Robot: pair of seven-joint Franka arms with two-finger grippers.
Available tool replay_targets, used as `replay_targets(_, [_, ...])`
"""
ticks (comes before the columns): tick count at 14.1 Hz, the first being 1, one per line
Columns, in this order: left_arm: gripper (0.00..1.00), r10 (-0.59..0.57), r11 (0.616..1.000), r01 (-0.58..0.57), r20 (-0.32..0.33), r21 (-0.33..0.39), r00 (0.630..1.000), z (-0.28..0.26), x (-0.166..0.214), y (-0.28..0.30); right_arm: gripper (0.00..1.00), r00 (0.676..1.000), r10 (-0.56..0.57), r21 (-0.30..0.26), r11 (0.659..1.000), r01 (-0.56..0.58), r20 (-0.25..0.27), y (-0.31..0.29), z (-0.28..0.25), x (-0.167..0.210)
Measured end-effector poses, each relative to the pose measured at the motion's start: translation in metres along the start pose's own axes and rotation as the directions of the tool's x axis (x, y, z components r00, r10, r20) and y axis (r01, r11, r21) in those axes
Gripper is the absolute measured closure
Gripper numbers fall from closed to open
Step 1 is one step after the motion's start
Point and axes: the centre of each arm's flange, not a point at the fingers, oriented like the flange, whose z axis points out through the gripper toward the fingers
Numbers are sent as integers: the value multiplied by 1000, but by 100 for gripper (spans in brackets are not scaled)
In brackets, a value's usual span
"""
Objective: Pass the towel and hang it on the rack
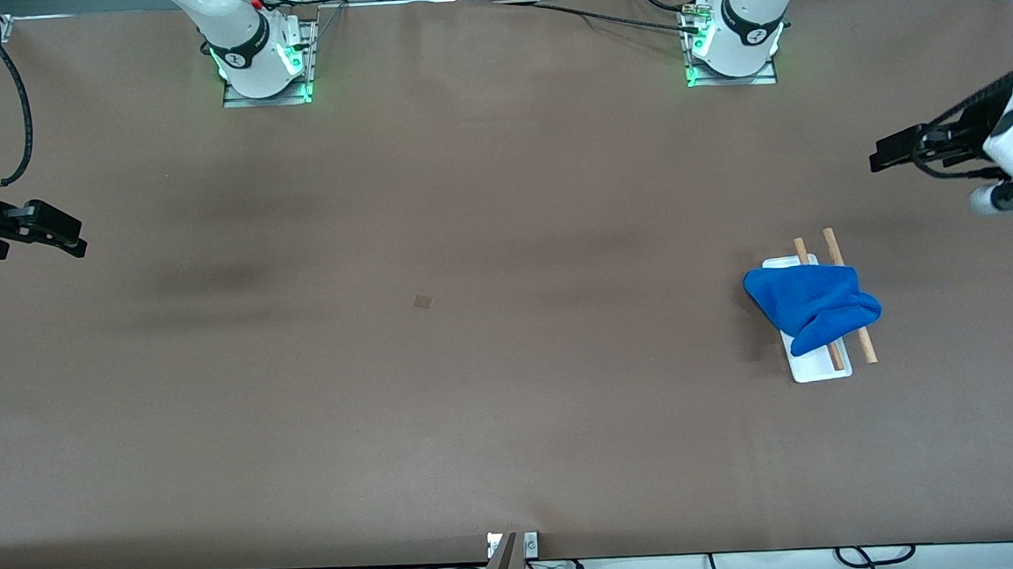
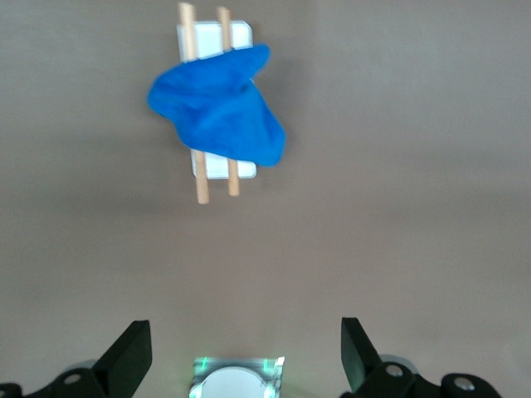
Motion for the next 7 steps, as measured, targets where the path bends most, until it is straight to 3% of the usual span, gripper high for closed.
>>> replay_targets(3, [0,-115,993,115,-35,21,993,3,-31,-4,0,1000,-1,0,1000,1,0,0,0,0])
replay_targets(7, [0,-97,995,99,-65,26,993,-5,-46,-2,0,1000,-1,0,1000,1,0,0,0,0])
